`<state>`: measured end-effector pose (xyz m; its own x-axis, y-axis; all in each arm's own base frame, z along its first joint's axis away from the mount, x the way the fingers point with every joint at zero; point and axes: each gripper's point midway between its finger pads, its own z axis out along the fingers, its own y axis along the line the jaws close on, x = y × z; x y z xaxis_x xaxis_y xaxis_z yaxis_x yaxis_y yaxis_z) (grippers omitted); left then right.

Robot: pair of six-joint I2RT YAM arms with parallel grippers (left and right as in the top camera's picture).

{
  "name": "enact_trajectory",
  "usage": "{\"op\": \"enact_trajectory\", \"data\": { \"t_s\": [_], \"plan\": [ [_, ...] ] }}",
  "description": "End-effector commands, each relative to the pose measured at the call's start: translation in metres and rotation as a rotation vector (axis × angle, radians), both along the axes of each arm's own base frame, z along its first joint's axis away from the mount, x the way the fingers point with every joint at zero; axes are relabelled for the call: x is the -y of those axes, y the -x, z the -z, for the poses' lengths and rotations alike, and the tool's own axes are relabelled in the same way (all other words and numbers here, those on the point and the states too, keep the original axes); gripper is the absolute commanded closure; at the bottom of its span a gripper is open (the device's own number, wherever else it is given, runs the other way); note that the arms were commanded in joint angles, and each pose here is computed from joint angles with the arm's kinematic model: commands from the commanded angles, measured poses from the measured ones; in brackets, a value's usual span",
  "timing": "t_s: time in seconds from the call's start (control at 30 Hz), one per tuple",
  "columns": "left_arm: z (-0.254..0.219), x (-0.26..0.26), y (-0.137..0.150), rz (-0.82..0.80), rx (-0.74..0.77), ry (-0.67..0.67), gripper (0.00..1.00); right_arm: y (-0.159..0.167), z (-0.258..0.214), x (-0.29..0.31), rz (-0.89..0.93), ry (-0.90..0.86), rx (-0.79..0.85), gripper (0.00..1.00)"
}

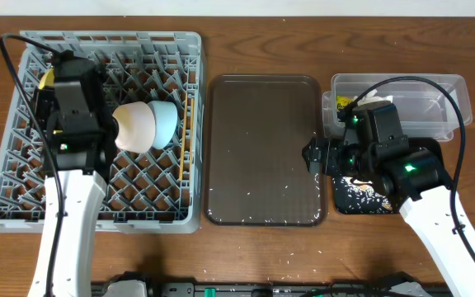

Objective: Sort waste into correct bins and load items into the dishwasher
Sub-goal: 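Carry the yellow plate to the rack and stand it upright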

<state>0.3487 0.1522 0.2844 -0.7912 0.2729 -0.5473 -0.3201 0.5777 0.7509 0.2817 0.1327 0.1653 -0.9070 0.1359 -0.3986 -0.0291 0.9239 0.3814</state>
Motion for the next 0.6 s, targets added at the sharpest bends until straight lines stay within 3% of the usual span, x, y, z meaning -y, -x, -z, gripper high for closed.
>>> {"op": "enact_trajectory", "data": {
  "t_s": [0.0,0.43,0.47,0.53,0.57],
  "plan": [
    [0.006,-0.015,-0.002,-0.031,-0.046,-0.036,0.93,-0.001,0.001,0.0,0.004,0.011,0.0,0.09],
    [0.046,-0.006,-0.029,0.008,-0.144,-0.03,0.92,-0.002,0.001,0.002,0.01,0.019,0.004,0.09],
    [0.045,-0.004,-0.031,0.012,-0.136,-0.031,0.9,-0.002,0.001,0.002,0.01,0.019,0.005,0.09],
    [0.041,0.001,-0.033,0.019,-0.108,-0.025,0.68,-0.002,0.001,0.002,0.01,0.019,0.005,0.1],
    [0.039,0.003,-0.033,0.018,-0.088,-0.016,0.63,-0.002,0.001,0.002,0.01,0.019,0.004,0.1]
  ]
}}
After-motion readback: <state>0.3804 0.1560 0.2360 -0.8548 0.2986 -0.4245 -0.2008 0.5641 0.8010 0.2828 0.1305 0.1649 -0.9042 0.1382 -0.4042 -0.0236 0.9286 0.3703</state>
